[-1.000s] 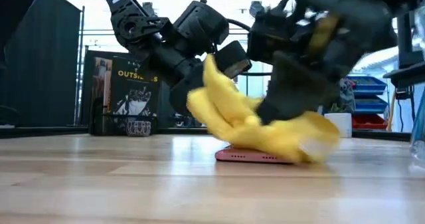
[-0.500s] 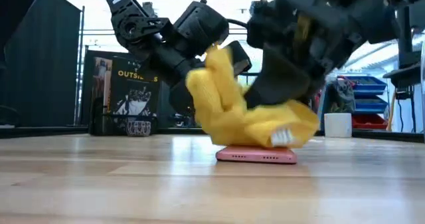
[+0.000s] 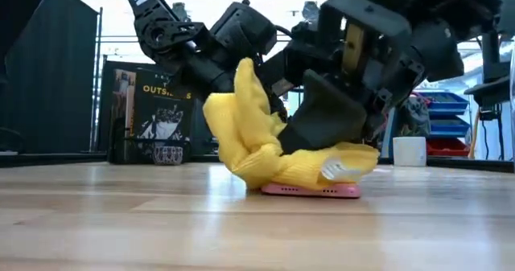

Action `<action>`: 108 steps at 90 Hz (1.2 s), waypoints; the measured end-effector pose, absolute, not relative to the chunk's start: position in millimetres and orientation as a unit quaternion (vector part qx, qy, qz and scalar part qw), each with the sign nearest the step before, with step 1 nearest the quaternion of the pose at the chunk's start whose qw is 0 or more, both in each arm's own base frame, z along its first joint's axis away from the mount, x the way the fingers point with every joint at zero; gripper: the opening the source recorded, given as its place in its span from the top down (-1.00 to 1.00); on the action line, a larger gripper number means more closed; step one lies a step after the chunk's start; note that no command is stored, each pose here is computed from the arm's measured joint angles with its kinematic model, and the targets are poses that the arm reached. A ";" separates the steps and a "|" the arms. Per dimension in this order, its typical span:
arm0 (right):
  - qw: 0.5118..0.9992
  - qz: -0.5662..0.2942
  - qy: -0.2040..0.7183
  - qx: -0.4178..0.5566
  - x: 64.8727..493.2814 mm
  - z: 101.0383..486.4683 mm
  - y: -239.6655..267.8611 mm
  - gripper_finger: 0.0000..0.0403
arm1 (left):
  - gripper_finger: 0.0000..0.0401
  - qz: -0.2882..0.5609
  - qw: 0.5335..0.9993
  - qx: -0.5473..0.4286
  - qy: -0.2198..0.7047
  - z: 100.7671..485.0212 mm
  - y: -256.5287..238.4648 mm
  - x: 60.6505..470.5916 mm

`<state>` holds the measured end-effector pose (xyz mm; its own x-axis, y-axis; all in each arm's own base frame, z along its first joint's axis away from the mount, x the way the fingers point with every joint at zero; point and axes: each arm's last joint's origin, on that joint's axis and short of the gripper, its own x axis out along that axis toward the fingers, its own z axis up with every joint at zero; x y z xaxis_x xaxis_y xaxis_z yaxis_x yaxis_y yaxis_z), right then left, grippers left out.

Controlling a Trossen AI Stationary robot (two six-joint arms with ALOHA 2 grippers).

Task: Apply microfiber cloth
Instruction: Wipe the back of the pink cellphone with a yellow microfiber cloth

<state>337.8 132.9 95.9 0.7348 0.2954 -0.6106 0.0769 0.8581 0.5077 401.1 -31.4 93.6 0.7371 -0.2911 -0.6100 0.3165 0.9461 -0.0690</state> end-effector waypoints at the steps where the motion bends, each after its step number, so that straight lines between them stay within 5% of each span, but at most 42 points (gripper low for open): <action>1: 0.893 0.065 0.361 0.260 337.4 96.5 133.6 0.91 | 0.69 -0.163 0.932 0.020 0.324 93.6 -31.4 401.1; 17: 0.885 0.095 0.385 0.245 328.3 115.2 134.1 0.91 | 0.69 -0.163 0.932 0.021 0.322 93.8 -31.7 401.5; 52: 0.915 -0.030 0.367 0.165 329.0 114.9 115.3 0.91 | 0.69 -0.164 0.932 0.020 0.321 93.6 -31.3 401.3; 108: 0.880 0.098 0.413 0.213 315.7 127.4 137.6 0.91 | 0.69 -0.160 0.933 0.014 0.323 94.0 -31.5 401.7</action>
